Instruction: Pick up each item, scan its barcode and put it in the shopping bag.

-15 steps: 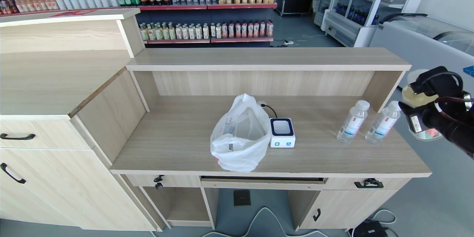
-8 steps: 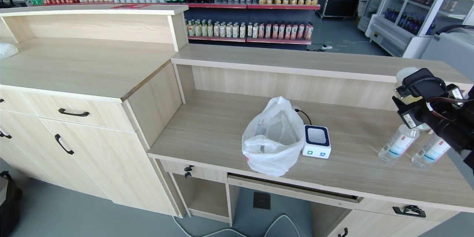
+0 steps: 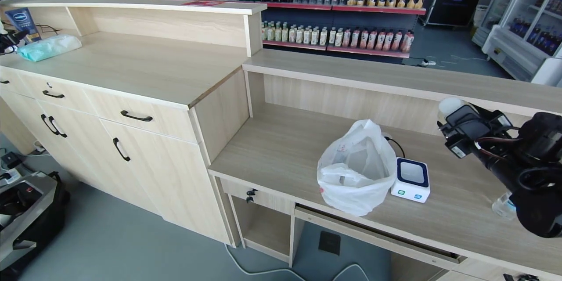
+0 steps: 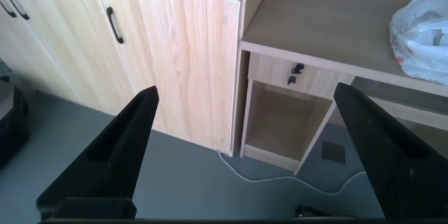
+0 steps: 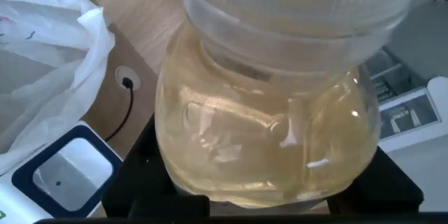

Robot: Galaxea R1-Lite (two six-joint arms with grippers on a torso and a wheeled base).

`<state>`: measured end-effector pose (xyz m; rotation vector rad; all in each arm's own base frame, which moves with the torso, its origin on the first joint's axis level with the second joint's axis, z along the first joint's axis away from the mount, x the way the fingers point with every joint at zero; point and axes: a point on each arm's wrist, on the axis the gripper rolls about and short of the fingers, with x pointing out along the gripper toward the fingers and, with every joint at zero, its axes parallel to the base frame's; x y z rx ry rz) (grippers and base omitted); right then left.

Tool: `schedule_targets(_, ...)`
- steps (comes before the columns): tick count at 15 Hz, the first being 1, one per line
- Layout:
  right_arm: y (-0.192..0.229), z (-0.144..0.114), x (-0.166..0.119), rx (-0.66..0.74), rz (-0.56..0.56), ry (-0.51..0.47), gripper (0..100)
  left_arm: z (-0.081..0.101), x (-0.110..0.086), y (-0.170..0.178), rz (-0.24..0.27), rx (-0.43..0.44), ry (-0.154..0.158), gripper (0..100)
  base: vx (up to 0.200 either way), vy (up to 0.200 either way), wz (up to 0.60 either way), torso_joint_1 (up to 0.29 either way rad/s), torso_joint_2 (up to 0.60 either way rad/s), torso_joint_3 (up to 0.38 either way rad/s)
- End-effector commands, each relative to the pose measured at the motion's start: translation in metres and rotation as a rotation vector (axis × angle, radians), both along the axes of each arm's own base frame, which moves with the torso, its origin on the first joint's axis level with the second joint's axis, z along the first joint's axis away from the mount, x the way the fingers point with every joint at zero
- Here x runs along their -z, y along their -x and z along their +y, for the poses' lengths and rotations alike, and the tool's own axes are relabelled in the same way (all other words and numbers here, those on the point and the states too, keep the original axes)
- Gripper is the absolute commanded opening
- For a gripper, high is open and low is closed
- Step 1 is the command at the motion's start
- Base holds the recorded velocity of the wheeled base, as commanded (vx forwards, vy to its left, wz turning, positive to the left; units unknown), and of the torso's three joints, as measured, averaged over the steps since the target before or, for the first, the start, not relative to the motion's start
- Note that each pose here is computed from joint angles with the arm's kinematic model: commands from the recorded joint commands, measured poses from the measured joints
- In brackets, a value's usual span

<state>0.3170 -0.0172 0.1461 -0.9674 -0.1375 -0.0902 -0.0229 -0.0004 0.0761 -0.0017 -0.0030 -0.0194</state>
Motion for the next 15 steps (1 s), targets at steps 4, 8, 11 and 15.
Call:
schedule_targets(4,-0.018,-0.007,0.049,-0.1,0.096,0.058,0,0.0,0.0,0.0,0.0,-0.001,0.001,100,0.0,0.0,0.0,0.0,0.0,0.0)
schedule_targets(8,-0.023,-0.017,0.062,-0.121,0.129,0.056,0,0.0,0.0,0.0,0.001,-0.001,0.0,100,0.0,0.0,0.0,0.0,0.0,0.0)
schedule_targets(11,-0.027,-0.023,0.066,-0.113,0.134,0.055,0,0.0,0.0,0.0,0.0,-0.001,0.001,100,0.0,0.0,0.0,0.0,0.0,0.0)
schedule_targets(15,-0.04,-0.024,0.071,-0.164,0.116,0.069,0,0.0,0.0,0.0,0.0,-0.001,0.0,100,0.0,0.0,0.0,0.0,0.0,0.0)
